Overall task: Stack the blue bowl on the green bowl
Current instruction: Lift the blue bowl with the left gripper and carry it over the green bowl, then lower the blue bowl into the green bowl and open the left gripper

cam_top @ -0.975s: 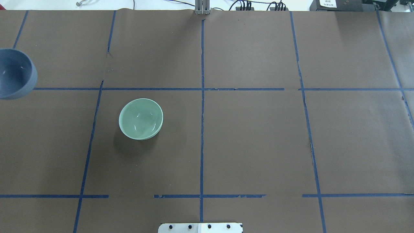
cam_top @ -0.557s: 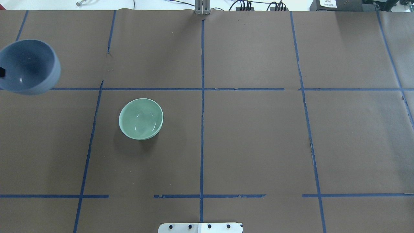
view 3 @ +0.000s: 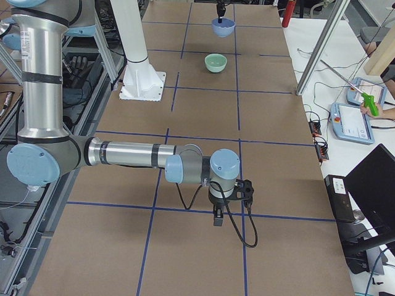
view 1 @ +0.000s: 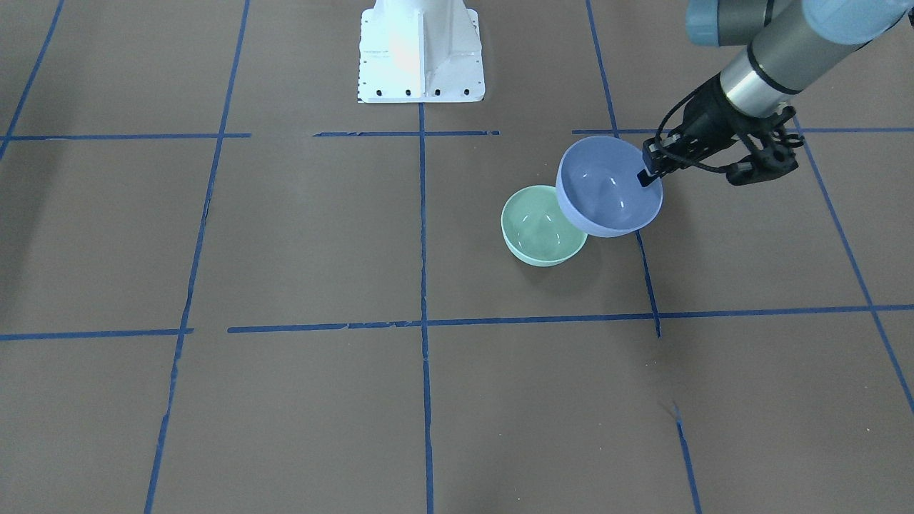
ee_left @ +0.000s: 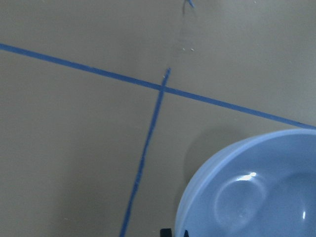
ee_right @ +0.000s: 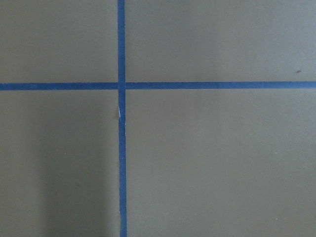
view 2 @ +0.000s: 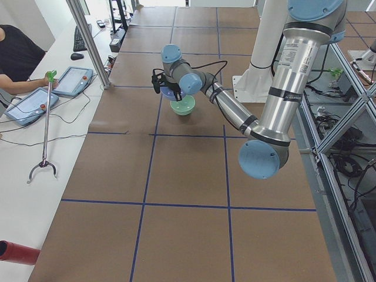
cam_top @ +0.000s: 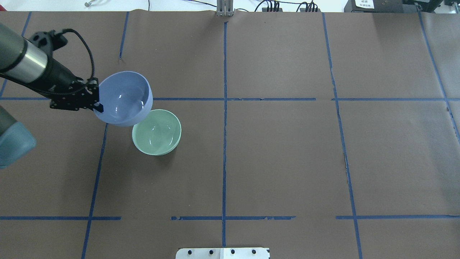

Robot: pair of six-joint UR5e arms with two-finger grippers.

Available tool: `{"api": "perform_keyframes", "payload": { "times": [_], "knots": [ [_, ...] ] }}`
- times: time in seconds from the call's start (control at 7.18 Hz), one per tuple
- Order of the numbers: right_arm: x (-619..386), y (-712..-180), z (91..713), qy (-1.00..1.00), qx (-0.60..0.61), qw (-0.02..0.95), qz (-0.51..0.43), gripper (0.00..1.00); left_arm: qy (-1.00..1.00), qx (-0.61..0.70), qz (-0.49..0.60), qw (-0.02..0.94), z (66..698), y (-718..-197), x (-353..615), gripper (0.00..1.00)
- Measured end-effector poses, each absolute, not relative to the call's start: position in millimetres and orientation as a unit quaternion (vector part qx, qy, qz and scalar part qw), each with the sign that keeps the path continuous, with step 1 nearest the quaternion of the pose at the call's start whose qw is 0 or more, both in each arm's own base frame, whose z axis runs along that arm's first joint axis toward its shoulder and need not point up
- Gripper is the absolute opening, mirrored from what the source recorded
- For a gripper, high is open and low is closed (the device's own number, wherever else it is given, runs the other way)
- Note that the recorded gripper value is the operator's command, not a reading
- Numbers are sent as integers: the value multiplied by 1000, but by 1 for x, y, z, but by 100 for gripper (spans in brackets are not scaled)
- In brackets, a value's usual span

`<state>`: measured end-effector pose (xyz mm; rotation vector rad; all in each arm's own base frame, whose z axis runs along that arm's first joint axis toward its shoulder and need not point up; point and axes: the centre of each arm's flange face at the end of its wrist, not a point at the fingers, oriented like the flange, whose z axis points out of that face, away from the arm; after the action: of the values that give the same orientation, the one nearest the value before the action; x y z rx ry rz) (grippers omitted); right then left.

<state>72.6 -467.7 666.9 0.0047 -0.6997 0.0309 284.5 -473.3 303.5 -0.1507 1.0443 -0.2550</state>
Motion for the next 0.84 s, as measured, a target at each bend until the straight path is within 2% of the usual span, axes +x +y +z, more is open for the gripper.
{"api": "perform_keyframes", "payload": {
  "times": [0.56,0.7,0.84],
  "knots": [
    [73,-468,667,-343,2,939,15,100,499,-77,-125,854,315,-459,344,0],
    [73,-468,667,-343,2,939,15,100,497,-79,-123,855,319,-458,351,35],
    [73,-468,667,-343,2,939,15,100,497,-80,-118,856,321,-456,357,99]
  ]
}}
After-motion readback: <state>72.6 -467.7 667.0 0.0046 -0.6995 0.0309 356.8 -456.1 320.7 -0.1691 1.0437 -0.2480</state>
